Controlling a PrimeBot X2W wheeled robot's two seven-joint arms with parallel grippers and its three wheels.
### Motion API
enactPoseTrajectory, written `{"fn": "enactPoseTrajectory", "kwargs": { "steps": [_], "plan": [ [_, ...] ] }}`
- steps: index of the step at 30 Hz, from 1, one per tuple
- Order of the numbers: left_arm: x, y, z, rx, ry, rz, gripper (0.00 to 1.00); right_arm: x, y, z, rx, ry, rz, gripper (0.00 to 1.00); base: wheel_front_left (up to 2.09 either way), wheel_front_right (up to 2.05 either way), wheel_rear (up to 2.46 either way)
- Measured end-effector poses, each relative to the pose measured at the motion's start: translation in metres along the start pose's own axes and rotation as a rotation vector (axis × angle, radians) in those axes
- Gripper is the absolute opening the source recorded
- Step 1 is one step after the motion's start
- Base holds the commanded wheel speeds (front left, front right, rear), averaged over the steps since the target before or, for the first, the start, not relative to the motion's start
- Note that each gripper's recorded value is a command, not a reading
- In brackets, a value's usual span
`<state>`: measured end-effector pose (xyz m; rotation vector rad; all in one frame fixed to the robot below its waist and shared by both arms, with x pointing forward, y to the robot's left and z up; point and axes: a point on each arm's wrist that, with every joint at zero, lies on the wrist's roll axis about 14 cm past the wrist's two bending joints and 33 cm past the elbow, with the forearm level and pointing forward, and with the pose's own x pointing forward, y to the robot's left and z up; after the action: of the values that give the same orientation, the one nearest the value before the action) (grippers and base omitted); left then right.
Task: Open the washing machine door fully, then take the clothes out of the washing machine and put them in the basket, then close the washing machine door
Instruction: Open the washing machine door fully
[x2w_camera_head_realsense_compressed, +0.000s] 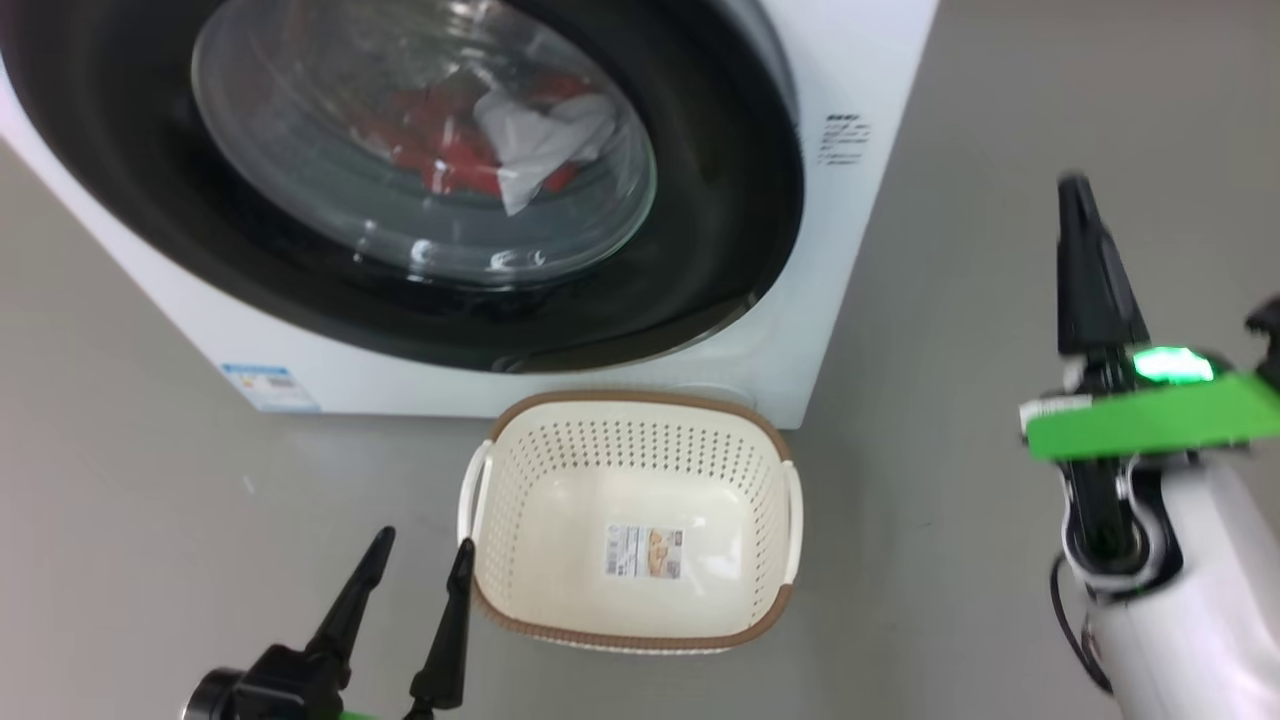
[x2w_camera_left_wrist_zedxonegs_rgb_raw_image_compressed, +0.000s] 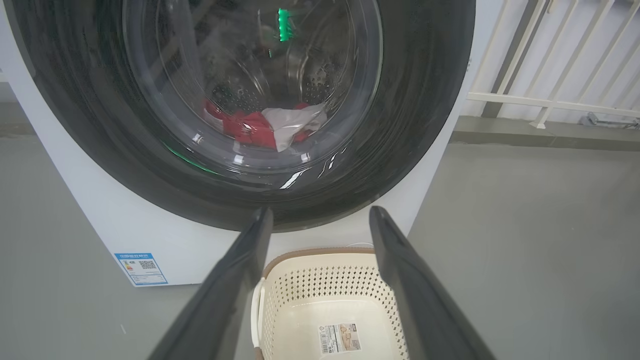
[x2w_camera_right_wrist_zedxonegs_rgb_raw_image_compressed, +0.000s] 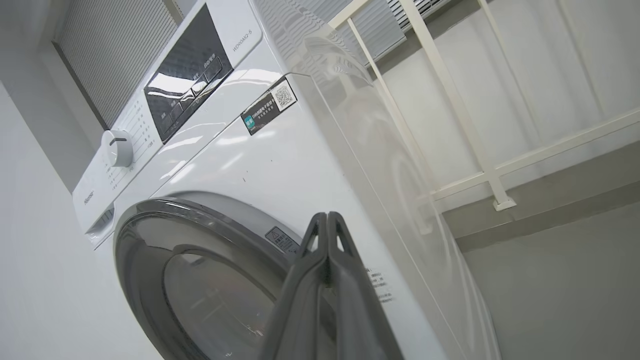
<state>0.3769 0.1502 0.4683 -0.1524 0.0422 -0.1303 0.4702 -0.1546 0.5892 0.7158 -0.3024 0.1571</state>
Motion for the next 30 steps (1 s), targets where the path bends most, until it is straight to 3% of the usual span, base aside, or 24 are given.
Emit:
{"fn": "enactPoseTrajectory", "kwargs": {
  "steps": [12,30],
  "plan": [
    [0.014,0.010,-0.011,-0.022,0.028,0.022,1.00,0.065,0.031,-0.042,0.198,0.152,0.132,0.00,0.00,0.00,0.00],
    [0.032,0.023,-0.030,-0.038,0.079,0.048,1.00,0.101,0.040,-0.113,0.510,0.639,0.191,0.00,0.00,0.00,0.00]
  ]
}}
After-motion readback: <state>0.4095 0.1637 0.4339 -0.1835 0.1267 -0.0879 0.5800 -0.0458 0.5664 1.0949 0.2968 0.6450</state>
